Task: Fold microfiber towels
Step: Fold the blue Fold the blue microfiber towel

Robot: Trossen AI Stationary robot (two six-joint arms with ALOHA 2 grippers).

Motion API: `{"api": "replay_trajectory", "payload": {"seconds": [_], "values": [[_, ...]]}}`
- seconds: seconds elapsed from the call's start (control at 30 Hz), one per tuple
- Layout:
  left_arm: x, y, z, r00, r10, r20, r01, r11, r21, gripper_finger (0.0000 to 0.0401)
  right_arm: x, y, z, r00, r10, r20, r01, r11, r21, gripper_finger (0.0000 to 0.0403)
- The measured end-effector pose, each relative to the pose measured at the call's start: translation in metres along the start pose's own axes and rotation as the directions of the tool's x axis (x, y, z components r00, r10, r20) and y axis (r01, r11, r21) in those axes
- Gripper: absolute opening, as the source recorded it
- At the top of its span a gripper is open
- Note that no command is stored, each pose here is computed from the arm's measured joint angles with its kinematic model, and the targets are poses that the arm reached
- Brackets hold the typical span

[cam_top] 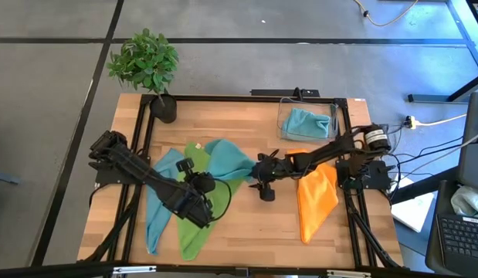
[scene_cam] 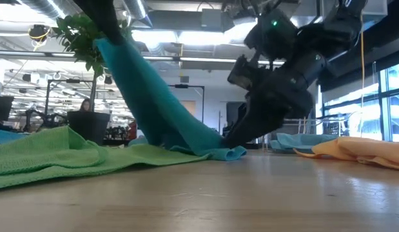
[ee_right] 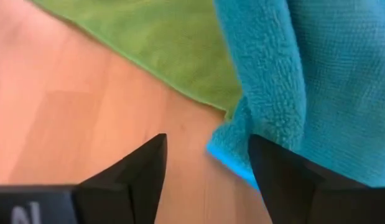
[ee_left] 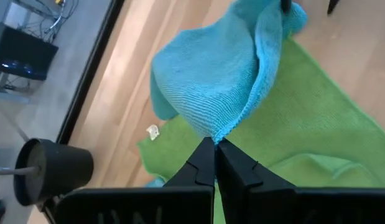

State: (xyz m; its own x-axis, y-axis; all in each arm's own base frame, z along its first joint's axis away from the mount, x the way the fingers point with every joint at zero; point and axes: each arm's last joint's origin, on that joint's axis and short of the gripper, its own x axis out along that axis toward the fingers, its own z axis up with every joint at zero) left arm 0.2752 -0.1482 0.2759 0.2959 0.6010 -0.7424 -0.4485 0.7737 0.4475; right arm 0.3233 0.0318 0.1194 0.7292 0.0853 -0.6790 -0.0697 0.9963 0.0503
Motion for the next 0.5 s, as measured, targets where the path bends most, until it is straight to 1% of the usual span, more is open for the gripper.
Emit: {"api": "replay_trajectory", "payload": {"seconds": [0.13,0.2,0.27,0.33,0.43,0.5], "values": [[0.004,-0.001,-0.005,1.0,0.003,-0.029,-0.003,1.0,-0.001,0.0,-0.016,0.0,0.015,0.996,-0.047,0.081,0.053,0.996,-0.072,0.0214],[0.005,-0.001,-0.005,1.0,0.005,-0.03,-0.005,1.0,-0.003,0.0,-0.018,-0.004,0.019,0.99,-0.088,0.113,0.101,0.988,-0.114,0.0206],[0.005,-0.002,-0.005,1.0,0.003,-0.028,-0.003,1.0,-0.006,0.0,-0.017,-0.01,0.018,0.987,-0.119,0.108,0.136,0.977,-0.162,0.02],[0.005,-0.002,-0.006,1.0,0.004,-0.028,-0.004,1.0,-0.004,0.0,-0.011,-0.017,0.015,0.99,-0.099,0.098,0.116,0.977,-0.178,0.0195],[0.005,-0.002,-0.006,1.0,0.005,-0.027,-0.005,1.0,-0.004,0.0,-0.002,-0.029,0.008,0.997,-0.035,0.075,0.046,0.987,-0.152,0.0193],[0.005,-0.002,-0.005,1.0,0.006,-0.025,-0.007,1.0,-0.004,0.0,0.003,-0.034,0.004,0.998,-0.022,0.061,0.03,0.99,-0.138,0.0192]]}}
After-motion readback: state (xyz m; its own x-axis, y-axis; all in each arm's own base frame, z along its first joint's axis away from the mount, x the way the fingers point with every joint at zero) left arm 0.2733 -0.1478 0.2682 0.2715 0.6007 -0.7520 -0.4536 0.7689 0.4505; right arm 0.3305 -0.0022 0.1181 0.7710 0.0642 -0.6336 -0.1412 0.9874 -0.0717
